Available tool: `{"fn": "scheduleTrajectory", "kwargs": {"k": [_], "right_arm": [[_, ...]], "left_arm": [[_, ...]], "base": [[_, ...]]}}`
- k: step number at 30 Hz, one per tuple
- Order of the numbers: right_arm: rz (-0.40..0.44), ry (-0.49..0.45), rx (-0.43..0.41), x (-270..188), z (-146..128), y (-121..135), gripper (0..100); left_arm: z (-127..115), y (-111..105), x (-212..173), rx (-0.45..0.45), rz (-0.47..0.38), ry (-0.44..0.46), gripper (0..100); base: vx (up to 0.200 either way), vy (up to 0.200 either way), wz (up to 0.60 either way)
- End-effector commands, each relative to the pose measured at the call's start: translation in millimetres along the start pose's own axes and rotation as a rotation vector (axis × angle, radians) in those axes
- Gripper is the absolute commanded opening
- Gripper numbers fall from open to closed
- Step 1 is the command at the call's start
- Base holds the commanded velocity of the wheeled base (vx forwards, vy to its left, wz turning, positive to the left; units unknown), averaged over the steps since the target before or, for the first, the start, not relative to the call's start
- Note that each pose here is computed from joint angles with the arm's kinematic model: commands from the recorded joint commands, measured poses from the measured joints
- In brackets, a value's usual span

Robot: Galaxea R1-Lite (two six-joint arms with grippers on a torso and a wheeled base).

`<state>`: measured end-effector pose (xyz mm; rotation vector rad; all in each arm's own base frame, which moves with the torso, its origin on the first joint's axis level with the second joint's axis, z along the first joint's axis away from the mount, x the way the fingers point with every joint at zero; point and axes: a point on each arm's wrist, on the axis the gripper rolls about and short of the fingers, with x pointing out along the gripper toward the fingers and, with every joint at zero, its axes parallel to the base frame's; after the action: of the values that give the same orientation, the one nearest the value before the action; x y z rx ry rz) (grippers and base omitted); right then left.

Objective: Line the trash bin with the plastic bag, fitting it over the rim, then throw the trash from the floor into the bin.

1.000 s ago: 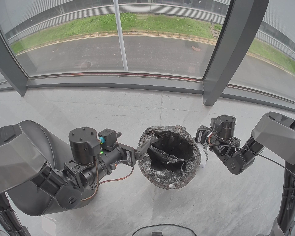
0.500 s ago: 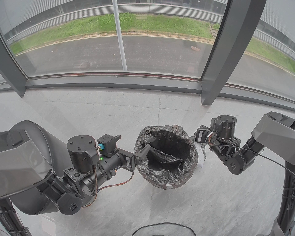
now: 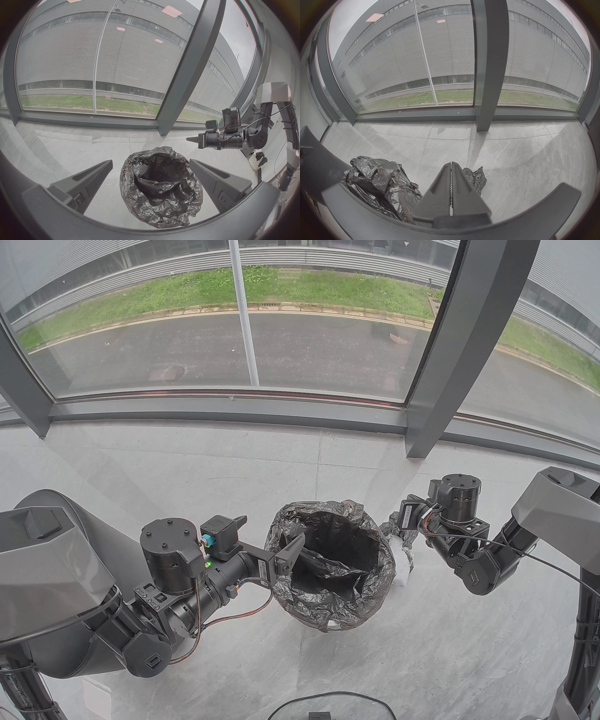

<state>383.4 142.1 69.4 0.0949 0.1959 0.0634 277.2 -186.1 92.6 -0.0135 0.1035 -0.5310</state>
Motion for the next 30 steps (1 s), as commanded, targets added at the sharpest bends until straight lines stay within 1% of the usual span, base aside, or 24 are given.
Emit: {"fn": "scheduleTrajectory", "kwargs": {"k": [1,2,5,8,11,12,14,16,19,21,23,24,25,30], "right_arm": [[0.002,0.003,-0.003,0,-1,1,0],[0.0,0.001,-0.002,0,-1,1,0],[0.0,0.003,-0.001,1,-1,0,0],[0.0,0.003,-0.002,1,-1,0,0],[0.0,0.006,-0.003,1,-3,0,0],[0.0,0.006,-0.002,1,-3,0,0],[0.0,0.006,-0.002,1,-3,0,0],[0.0,0.006,-0.002,1,-3,0,0],[-0.001,0.007,-0.002,1,-3,0,0],[-0.001,0.009,-0.002,1,-4,0,0],[-0.001,0.012,-0.003,1,-5,0,0],[-0.001,0.012,-0.003,1,-5,0,0],[-0.001,0.01,-0.001,2,-5,0,0],[-0.004,0.007,0.0,2,-4,-1,0]], "left_arm": [[-9,3,6,-0.001,0.01,0.022,100],[-10,4,7,-0.002,0.012,0.022,100],[-10,4,8,-0.002,0.013,0.019,100],[-10,3,7,0.002,0.006,0.003,100],[-15,0,8,0.016,0.002,0.01,100],[-22,-6,10,0.033,-0.001,0.033,100],[-31,-13,12,0.033,0.011,0.06,100],[-42,-18,14,0.024,-0.002,0.094,100],[-55,-34,9,-0.035,-0.044,0.146,100],[-62,-43,4,-0.058,-0.073,0.187,100],[-71,-47,4,-0.054,-0.079,0.222,100],[-72,-47,4,-0.053,-0.079,0.225,100],[-83,-46,9,-0.046,-0.074,0.249,100],[-107,-48,27,-0.039,-0.065,0.276,100]], "base": [[0.0,0.0,0.0],[0.0,0.0,0.0],[0.2,0.0,0.0],[0.0,0.0,0.0],[0.0,0.0,0.0],[0.0,0.0,0.0],[0.0,0.0,0.0],[0.0,0.0,0.0],[0.0,0.0,0.0],[0.0,0.0,0.0],[0.0,0.0,0.0],[0.0,0.0,0.0],[0.0,0.0,0.0],[0.0,0.0,0.0]]}}
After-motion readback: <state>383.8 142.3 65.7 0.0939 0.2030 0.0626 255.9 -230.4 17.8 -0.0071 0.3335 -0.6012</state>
